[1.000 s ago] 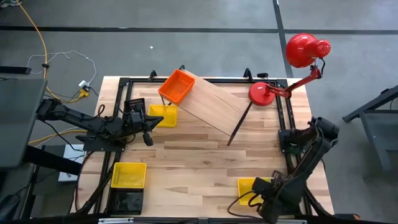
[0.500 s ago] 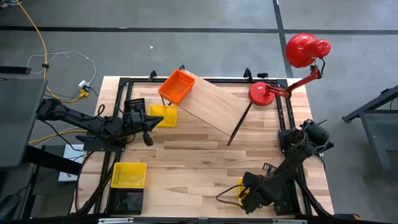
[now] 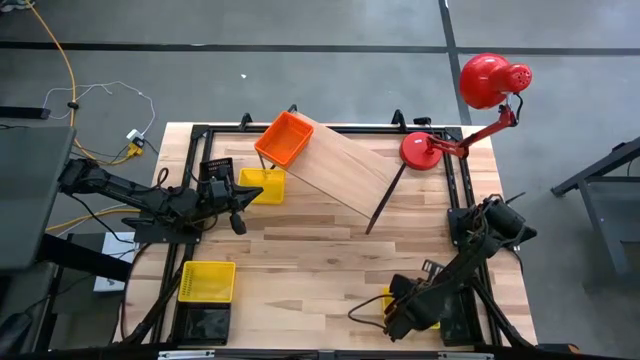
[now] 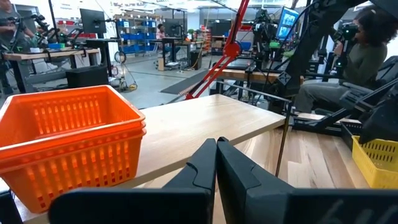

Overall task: Stack baskets on shelf by color
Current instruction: Put the bottom right yellow bin on the shelf

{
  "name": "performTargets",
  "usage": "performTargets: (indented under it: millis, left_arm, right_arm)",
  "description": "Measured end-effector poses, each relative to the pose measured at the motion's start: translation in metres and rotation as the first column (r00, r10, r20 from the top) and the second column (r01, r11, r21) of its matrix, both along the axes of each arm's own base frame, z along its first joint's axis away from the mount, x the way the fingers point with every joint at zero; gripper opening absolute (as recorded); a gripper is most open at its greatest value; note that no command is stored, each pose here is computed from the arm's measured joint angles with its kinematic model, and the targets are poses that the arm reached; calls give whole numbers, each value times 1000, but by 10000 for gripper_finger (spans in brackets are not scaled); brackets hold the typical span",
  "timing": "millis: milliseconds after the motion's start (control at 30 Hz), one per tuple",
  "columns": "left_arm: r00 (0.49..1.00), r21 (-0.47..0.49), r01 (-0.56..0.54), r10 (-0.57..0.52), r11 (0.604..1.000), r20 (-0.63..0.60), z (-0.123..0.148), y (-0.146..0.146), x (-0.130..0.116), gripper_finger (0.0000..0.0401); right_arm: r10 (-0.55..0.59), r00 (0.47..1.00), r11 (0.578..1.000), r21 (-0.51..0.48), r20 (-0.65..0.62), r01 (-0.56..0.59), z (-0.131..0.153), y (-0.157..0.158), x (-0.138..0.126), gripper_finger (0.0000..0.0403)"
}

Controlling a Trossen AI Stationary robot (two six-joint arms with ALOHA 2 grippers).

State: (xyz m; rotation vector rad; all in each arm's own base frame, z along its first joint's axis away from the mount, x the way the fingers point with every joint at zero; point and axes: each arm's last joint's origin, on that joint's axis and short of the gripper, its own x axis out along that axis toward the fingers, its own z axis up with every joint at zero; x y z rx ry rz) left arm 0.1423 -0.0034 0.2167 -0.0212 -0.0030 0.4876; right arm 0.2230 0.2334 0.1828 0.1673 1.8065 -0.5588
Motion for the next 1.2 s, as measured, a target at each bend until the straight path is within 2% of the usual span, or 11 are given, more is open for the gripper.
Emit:
performTargets:
  millis: [300, 567, 667, 833, 1000, 1200]
  left_arm:
    - [1000, 1, 0, 0, 1000, -4, 0, 0, 0, 0]
    - [1000, 0, 0, 0, 1000, -3, 0, 0, 0, 0]
    - [1000, 0, 0, 0, 1000, -3, 0, 0, 0, 0]
    - [1000, -1, 0, 0, 1000, -3, 0, 0, 0, 0]
    - [1000, -14, 0, 0, 1000, 4, 0, 0, 0, 0]
    - [1000, -16, 0, 0, 1000, 5, 0, 0, 0, 0]
  right_arm:
    - [-24, 1000, 1000, -16, 3, 24, -2, -1, -1, 0]
    - [-60, 995, 998, 11, -77, 61, -38, -16, -13, 0]
    - [-35, 997, 999, 13, -64, 36, -40, -18, -12, 0]
    - [14, 998, 998, -62, -60, -17, -39, -31, -7, 0]
    - [115, 993, 988, -105, -20, -116, -39, -45, 6, 0]
    - [238, 965, 969, -89, 106, -229, -44, -55, 29, 0]
